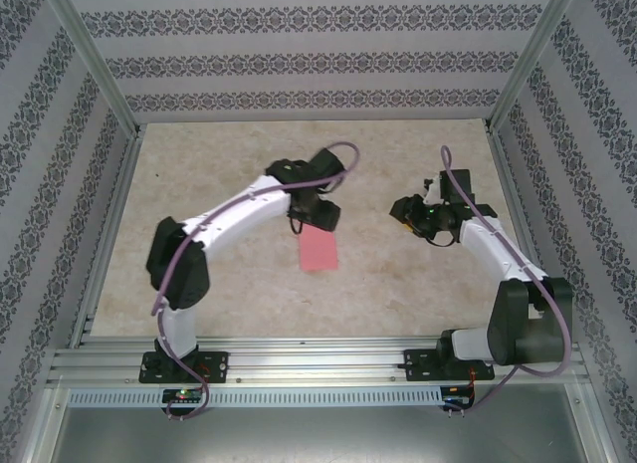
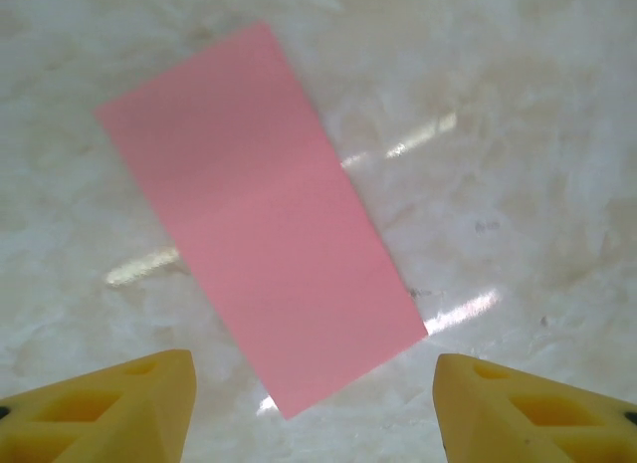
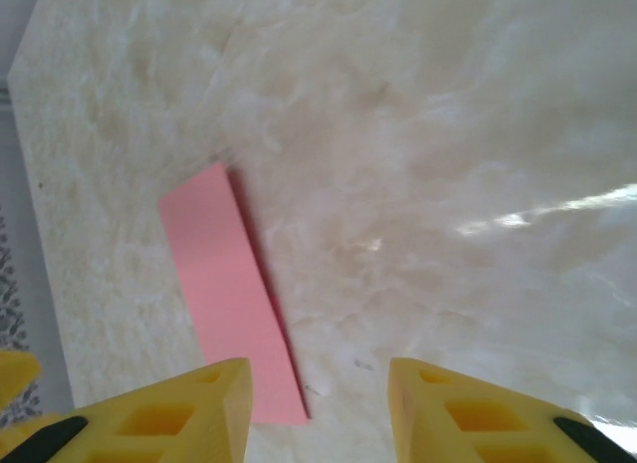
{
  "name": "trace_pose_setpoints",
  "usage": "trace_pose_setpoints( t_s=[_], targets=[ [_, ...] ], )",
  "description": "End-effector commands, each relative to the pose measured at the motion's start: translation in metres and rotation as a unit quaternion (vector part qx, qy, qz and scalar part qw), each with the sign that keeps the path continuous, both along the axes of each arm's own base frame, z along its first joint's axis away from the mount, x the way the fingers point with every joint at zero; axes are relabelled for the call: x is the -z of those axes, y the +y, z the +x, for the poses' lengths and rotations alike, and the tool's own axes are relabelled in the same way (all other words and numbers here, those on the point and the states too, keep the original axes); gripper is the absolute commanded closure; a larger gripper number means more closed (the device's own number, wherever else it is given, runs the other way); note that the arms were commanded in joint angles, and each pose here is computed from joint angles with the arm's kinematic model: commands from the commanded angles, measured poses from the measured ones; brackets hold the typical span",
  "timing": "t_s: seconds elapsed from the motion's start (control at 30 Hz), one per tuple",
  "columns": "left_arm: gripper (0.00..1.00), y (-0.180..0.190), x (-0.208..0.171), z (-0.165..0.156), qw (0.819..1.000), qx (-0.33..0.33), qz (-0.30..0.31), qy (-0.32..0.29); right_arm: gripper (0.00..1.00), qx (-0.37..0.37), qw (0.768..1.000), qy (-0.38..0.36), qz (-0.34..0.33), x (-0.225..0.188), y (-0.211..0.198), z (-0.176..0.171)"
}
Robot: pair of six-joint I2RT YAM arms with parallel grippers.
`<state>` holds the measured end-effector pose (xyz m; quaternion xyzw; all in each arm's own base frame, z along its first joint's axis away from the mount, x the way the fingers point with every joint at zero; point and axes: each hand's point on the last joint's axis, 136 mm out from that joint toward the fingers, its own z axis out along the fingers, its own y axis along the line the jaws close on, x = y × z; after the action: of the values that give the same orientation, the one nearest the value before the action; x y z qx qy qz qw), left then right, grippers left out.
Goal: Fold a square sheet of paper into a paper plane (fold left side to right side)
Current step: Turn over the paper at the center of the table, then third fold the triangle at the center of the table.
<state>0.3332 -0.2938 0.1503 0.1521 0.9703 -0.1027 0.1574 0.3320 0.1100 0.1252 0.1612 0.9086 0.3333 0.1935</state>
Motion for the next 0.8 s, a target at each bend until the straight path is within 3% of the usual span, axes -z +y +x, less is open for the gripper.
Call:
trace_pose_setpoints(
  t_s=[0.0,0.2,0.77],
  targets=[
    [0.34,0.008,0.016,0.012,0.99,-0.07,-0.117,0.043,0.59,-0.028,0.999,-0.037,0.028,-0.012,0.032,0.019],
    [0.36,0.018,0.041,0.022,0.958,-0.118,-0.241,0.096,0.59,-0.07,0.996,-0.038,0.029,-0.007,0.07,0.025],
    [0.41,0.016,0.1,0.02,0.952,-0.139,-0.228,0.148,0.59,-0.093,0.994,-0.051,0.024,-0.009,0.08,0.023]
  ],
)
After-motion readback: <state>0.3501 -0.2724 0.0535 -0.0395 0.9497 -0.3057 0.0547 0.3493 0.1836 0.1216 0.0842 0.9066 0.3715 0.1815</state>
